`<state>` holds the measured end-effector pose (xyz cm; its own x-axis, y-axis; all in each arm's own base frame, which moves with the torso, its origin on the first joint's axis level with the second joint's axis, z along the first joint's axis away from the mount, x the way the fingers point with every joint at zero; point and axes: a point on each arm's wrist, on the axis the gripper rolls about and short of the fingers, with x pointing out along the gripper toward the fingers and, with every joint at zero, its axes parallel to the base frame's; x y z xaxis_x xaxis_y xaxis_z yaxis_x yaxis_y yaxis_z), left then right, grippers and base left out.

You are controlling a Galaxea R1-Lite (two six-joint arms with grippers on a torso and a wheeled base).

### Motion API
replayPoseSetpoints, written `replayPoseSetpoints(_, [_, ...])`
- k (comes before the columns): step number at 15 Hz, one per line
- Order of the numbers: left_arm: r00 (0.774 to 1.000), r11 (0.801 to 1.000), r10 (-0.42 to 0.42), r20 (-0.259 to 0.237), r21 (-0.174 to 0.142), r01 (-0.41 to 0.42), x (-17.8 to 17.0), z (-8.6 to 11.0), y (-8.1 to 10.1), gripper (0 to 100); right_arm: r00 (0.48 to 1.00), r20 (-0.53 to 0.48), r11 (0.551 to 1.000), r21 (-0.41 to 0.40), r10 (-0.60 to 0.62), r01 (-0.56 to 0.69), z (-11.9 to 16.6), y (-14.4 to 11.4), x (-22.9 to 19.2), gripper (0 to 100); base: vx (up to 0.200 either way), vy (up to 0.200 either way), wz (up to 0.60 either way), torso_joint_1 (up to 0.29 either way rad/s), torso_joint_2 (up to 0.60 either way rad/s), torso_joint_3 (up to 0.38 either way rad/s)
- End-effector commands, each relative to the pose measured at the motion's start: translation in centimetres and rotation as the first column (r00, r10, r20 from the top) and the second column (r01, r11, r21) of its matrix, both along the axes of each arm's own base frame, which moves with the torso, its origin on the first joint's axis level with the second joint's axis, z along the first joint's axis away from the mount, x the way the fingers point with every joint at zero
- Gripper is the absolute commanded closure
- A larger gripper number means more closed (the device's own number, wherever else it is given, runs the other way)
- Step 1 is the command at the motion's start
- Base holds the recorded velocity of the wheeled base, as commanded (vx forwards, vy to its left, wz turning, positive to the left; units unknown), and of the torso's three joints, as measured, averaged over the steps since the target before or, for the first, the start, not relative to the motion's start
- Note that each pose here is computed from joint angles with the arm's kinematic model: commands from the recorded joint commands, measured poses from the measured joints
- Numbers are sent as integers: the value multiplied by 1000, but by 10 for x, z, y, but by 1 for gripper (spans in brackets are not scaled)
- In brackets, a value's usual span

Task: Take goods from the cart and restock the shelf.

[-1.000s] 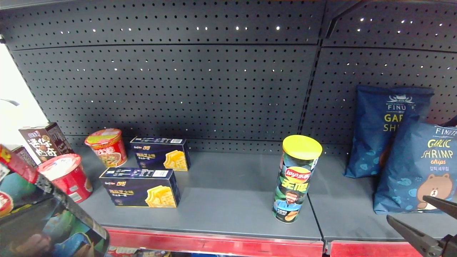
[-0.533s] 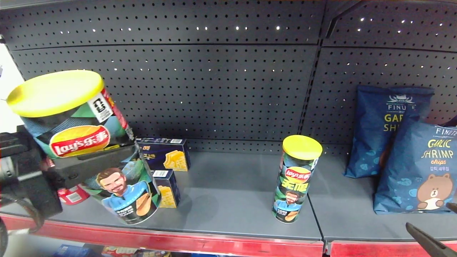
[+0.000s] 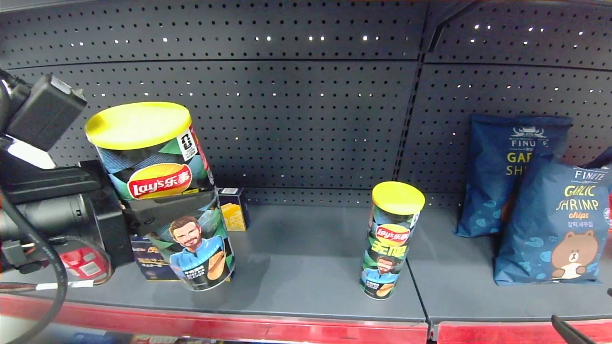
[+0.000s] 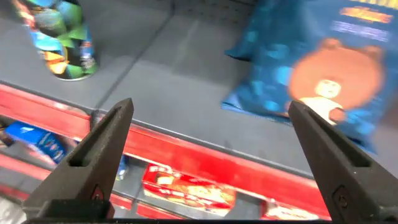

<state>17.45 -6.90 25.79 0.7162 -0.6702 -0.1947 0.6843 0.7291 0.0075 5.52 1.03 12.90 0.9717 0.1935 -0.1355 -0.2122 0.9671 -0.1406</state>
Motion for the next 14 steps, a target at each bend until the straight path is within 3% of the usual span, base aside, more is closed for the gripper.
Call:
replayPoseSetpoints(1, [1000,1000,0,-12,4,0,1,-3,-1,100,1000,-4,1000,0,6,-6,-1,0,-1,0,0,0,0,0,0,0])
replayPoseSetpoints(7, [999,1000,22,-35,19,-21,25,-6,-8,100,994,-22,994,17,105,-104,1,2,6,0,0,0,0,0,0,0])
replayPoseSetpoints(14, [998,999,-37,-52,29,38,97,-33,-52,100,991,-67,993,30,116,-115,-3,3,13,0,0,0,0,0,0,0])
